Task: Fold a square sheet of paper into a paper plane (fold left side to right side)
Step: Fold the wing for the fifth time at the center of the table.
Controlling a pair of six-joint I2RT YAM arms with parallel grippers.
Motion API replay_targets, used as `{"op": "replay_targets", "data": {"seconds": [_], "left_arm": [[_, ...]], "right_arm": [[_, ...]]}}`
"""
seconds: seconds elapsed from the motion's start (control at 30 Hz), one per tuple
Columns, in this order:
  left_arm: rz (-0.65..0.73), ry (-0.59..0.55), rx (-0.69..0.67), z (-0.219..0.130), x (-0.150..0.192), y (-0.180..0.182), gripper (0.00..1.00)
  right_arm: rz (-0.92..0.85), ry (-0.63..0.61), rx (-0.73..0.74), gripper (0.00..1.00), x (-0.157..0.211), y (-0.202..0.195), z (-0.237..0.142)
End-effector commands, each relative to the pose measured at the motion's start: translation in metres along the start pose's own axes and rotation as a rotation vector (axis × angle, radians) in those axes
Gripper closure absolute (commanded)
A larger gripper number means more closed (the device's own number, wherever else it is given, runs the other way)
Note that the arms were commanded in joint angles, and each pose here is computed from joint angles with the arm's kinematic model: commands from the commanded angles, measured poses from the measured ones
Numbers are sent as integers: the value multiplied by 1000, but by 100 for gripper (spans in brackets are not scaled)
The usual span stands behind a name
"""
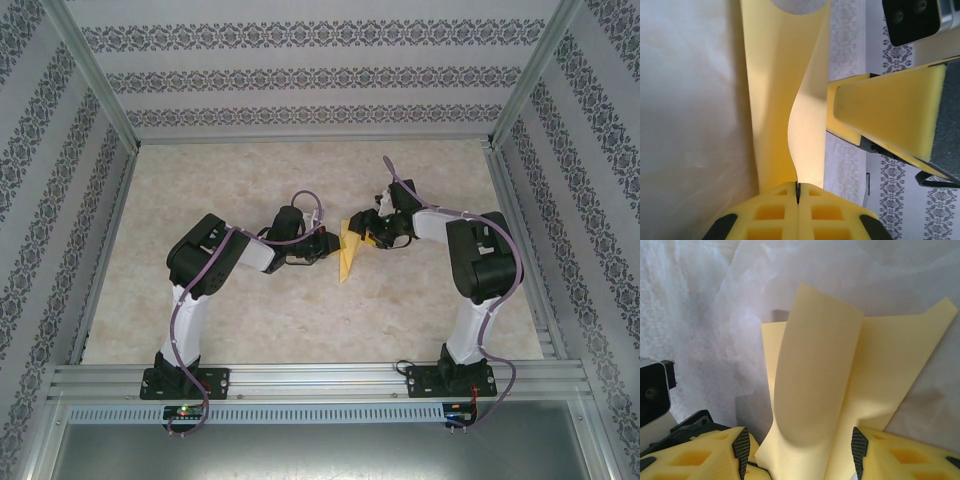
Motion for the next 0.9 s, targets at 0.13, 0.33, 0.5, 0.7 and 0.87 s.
{"op": "replay_targets", "data": {"seconds": [0.13, 0.33, 0.5, 0.7, 0.87], "left_arm": [[87, 4, 1, -7, -12, -18, 100], [109, 5, -12, -7, -17, -21, 100], [113, 2, -22, -8, -21, -19, 100], [110, 3, -42, -8, -22, -14, 100], [108, 12, -41, -5, -22, -11, 100]], "right_arm": [[10, 95, 132, 42, 18, -28, 14], [-8, 114, 177, 42, 21, -33, 14], [-7, 122, 184, 42, 23, -35, 16], [-14, 125, 191, 42, 23, -35, 17], [-16, 125, 188, 42, 23, -33, 17]]}}
Point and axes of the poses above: each hand's point on the last joint's axis, 136 mm out from that joint toward the fingers, its own z axis out along the fingers, its own y axis along the line the jaws close on, x = y × z, the point moved 3 cm from there along -z, back along the fingers, and after that the axes turned 3 degrees about -z, right-handed, at the moved point
